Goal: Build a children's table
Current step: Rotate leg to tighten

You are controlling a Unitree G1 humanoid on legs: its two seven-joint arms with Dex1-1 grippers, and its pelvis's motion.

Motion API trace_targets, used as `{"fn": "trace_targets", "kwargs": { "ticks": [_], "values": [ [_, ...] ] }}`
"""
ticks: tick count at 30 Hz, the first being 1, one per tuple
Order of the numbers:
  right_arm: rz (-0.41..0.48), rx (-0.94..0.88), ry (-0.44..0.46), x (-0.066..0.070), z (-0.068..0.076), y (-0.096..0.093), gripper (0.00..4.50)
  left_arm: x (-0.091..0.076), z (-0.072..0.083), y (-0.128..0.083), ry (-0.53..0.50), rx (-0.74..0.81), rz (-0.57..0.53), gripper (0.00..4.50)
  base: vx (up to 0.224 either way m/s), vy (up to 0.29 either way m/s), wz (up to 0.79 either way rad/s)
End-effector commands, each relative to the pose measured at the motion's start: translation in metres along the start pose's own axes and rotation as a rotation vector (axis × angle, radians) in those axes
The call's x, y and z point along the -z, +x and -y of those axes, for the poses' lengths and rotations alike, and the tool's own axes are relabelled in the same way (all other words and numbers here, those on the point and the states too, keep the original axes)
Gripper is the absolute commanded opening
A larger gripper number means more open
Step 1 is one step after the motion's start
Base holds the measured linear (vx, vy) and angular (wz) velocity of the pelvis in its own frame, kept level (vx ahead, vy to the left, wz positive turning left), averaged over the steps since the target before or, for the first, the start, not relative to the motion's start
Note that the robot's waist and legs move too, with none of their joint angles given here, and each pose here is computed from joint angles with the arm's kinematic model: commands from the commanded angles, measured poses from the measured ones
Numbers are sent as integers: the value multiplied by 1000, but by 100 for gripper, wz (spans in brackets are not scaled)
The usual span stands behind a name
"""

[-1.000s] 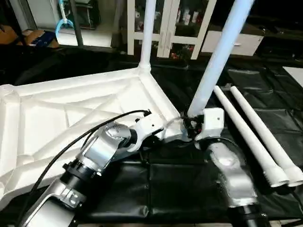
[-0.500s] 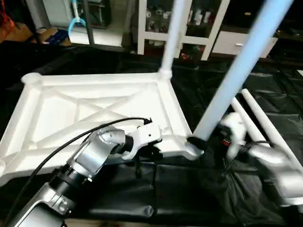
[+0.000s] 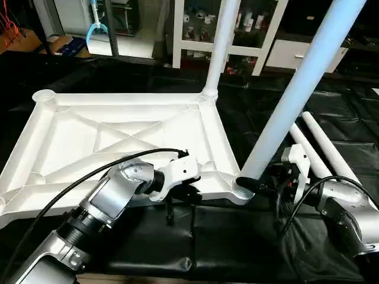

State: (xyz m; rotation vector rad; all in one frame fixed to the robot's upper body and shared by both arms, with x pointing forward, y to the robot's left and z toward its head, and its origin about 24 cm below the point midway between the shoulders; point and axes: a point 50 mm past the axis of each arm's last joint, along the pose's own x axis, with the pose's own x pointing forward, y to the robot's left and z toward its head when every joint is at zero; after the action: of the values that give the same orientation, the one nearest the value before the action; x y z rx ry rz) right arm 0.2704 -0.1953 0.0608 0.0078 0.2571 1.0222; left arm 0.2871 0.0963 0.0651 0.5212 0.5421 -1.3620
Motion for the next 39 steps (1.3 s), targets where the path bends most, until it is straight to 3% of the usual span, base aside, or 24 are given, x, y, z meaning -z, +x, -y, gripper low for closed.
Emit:
{"fn": "trace_targets", "kwargs": {
  "ticks": [1, 3, 4, 6, 7, 10, 13, 15, 16, 20, 21, 22, 24, 29, 31, 33, 39],
  "values": [
    [18, 131, -8, -1, 11, 0, 218, 7, 7, 8, -25, 43, -26, 0, 0, 0, 0],
    [16, 199, -11, 1, 14, 2, 207, 7, 5, 8, -33, 22, -28, 0, 0, 0, 0],
    [-9, 420, 9, 10, 23, 7, 207, 6, -3, 10, -64, -55, -28, 0, 0, 0, 0],
    [-16, 500, 30, 14, 25, 8, 196, 6, -6, 11, -79, -87, -27, 0, 0, 0, 0],
    [-68, 698, 63, 25, 26, 11, 196, 5, -20, 13, -152, -242, -36, 0, 0, 0, 0],
    [-122, 870, 67, 33, 19, 21, 192, 2, -35, 14, -204, -397, -36, 0, 0, 0, 0],
    [-103, 975, 63, 32, 8, 41, 191, -3, -44, 15, -222, -489, -25, 0, 0, 0, 0],
    [-91, 970, 62, 31, 6, 48, 191, -4, -45, 15, -221, -488, -23, 0, 0, 0, 0],
    [-36, 929, 55, 23, 2, 60, 191, -6, -45, 14, -215, -474, -19, 0, 0, 0, 0],
    [109, 735, 96, 5, -8, 76, 191, -3, -43, 13, -198, -444, -19, 0, 0, 0, 0],
    [109, 735, 96, 5, -8, 76, 191, -3, -43, 13, -198, -444, -19, 0, 0, 0, 0],
    [201, 626, 69, -7, -15, 74, 226, -1, -40, 13, -197, -422, -26, 0, 0, 0, 0],
    [214, 593, 33, -11, -15, 66, 261, 0, -37, 13, -144, -383, -17, 0, 0, 0, 0],
    [180, 507, -10, -12, -10, 51, 289, 7, -29, 11, -67, -290, -25, 0, 0, 0, 0],
    [112, 349, 12, -9, -1, 29, 316, 15, -18, 5, -46, -172, -13, 0, 0, 0, 0],
    [79, 292, -15, -10, 2, 21, 329, 15, -13, 3, 10, -104, 18, 0, 0, 0, 0],
    [22, 171, -82, -7, 7, 5, 329, 20, -6, -4, 26, -17, 13, 0, 0, 0, 0]
  ]
}}
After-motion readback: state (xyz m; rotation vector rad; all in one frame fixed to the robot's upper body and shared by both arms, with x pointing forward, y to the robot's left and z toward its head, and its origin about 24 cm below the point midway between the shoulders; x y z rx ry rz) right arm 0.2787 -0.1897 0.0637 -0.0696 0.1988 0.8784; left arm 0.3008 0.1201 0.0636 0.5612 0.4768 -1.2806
